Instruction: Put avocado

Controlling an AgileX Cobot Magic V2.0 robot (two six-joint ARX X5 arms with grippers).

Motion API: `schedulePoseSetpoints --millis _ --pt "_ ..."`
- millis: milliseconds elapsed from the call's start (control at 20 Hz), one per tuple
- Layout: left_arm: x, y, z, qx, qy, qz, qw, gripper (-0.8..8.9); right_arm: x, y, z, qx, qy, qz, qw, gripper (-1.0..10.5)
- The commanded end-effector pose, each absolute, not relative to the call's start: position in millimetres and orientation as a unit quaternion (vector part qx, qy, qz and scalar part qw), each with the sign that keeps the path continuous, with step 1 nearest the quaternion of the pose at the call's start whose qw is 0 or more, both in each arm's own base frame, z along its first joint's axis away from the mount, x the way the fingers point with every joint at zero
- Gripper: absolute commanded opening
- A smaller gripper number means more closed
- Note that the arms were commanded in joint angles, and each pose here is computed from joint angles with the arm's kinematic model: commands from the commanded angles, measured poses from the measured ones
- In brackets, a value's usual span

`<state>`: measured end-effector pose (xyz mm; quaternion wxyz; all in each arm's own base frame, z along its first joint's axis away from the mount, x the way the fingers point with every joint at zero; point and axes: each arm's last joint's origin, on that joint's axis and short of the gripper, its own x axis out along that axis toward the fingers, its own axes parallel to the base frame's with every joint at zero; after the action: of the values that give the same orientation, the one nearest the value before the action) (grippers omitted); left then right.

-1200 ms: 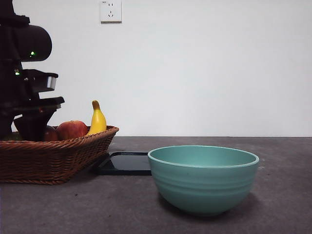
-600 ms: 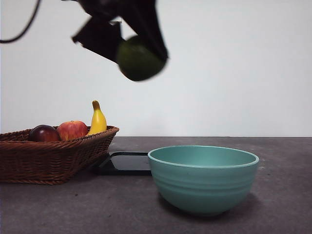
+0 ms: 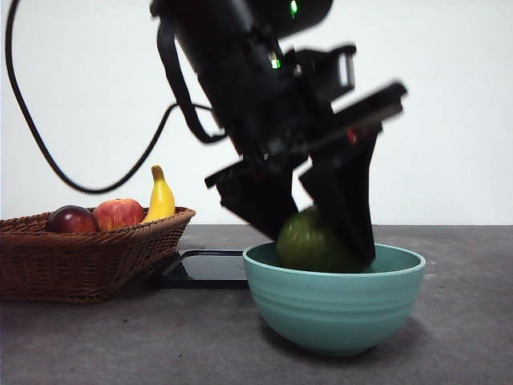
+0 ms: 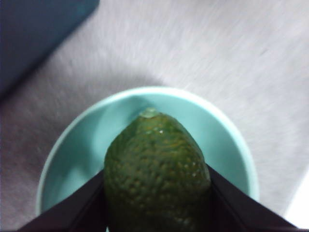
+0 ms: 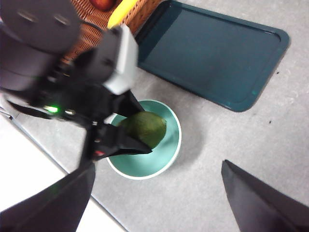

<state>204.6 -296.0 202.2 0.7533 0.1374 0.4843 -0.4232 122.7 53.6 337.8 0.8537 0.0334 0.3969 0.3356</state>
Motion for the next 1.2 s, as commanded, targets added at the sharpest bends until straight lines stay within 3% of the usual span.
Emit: schedulePoseSetpoints --millis 50,250,400,650,800,1200 --pt "204.9 -307.2 197.0 0.139 0.479 -0.428 0.753 1.76 122.8 54.3 343.1 0.033 0.39 0.338 0.856 4.2" --pt "204.8 -310.5 191.8 0.142 0.479 -0.43 0.751 1.88 122.8 54.3 343.1 0.033 0.39 0.338 0.856 4.2" --pt "205.1 -310.9 191.2 0.142 0.479 -0.431 0.752 2.85 122.8 54.3 343.1 0.033 0.39 0.338 0.856 4.2" --pt "204.8 -310.6 190.9 0.144 0.48 -0.431 0.751 2.9 122.1 54.1 342.4 0.033 0.395 0.337 0.854 4.2" --pt "204.9 -310.6 191.0 0.144 0.48 -0.431 0.751 3.78 121.9 54.0 342.2 0.033 0.396 0.337 0.853 4.2" --pt "205.6 -309.8 198.5 0.14 0.479 -0.43 0.752 3.74 121.9 54.0 342.2 0.033 0.396 0.337 0.853 4.2"
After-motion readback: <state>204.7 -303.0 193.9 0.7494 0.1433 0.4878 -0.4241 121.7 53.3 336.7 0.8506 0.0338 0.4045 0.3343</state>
